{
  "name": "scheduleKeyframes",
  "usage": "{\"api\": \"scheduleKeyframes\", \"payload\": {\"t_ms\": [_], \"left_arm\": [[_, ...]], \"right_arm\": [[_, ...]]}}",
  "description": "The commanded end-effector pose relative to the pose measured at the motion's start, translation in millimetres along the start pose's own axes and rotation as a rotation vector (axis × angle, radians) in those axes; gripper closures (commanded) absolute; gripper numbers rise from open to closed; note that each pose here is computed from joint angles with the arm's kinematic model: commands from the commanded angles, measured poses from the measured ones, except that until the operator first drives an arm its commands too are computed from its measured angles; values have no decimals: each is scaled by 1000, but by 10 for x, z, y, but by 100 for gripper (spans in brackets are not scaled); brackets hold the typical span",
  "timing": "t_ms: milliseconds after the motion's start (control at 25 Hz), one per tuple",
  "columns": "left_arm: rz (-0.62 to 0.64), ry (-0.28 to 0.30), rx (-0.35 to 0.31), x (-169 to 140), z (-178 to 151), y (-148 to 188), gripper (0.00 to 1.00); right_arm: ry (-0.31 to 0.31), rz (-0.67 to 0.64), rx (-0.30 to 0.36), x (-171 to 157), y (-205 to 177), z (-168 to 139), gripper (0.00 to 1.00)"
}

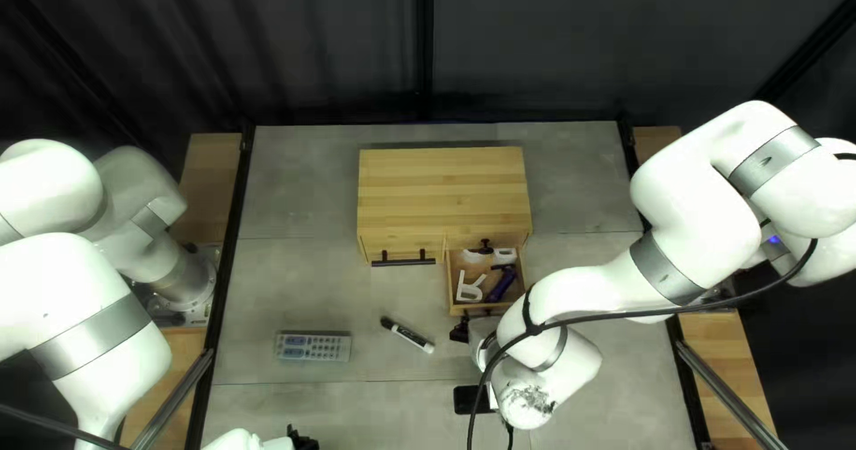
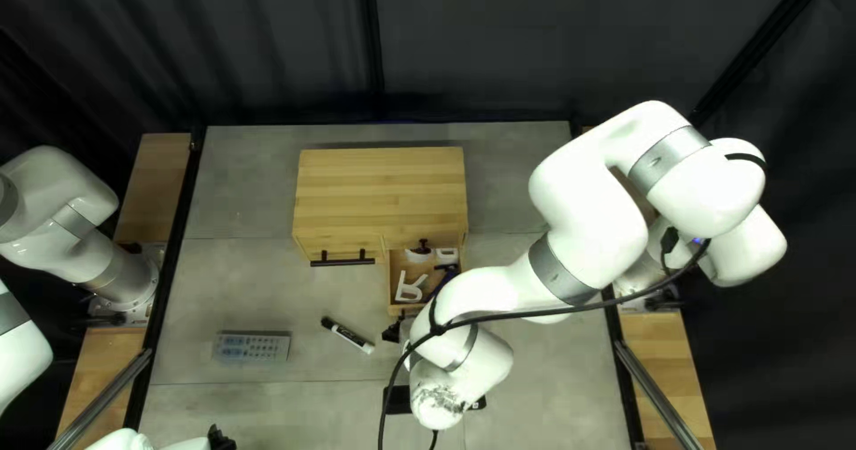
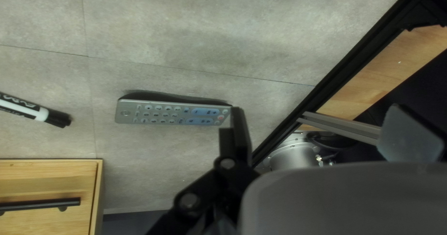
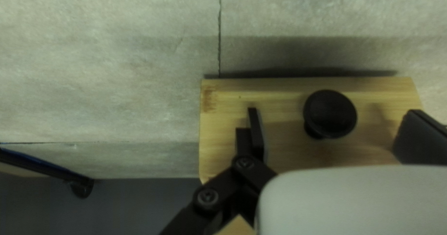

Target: Open drawers and place objects into drawer and close

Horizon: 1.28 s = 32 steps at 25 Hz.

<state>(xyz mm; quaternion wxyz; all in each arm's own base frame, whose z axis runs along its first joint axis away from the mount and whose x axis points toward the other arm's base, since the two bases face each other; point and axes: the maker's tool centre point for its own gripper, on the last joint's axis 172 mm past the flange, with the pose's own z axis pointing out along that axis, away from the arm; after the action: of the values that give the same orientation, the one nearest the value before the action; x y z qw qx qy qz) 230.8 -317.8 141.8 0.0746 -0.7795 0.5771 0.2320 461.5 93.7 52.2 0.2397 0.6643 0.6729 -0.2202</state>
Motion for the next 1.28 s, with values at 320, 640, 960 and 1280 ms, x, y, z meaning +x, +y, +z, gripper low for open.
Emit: {"api": "scheduleKeyframes", "payload": {"t_ms": [320,640,960,1280], "left_arm": [[0,0,0,0,0,0,0],[0,0,0,0,0,0,0],[0,0,0,0,0,0,0],[0,0,0,0,0,0,0]], "right_arm": [[-4,0,5,-62,10,-6,0],[-7,2,11,-88,0,17,0],[-12,-5,8,-194,58,-40,0],[-11,-7,-1,-183,88,-171,0]]}}
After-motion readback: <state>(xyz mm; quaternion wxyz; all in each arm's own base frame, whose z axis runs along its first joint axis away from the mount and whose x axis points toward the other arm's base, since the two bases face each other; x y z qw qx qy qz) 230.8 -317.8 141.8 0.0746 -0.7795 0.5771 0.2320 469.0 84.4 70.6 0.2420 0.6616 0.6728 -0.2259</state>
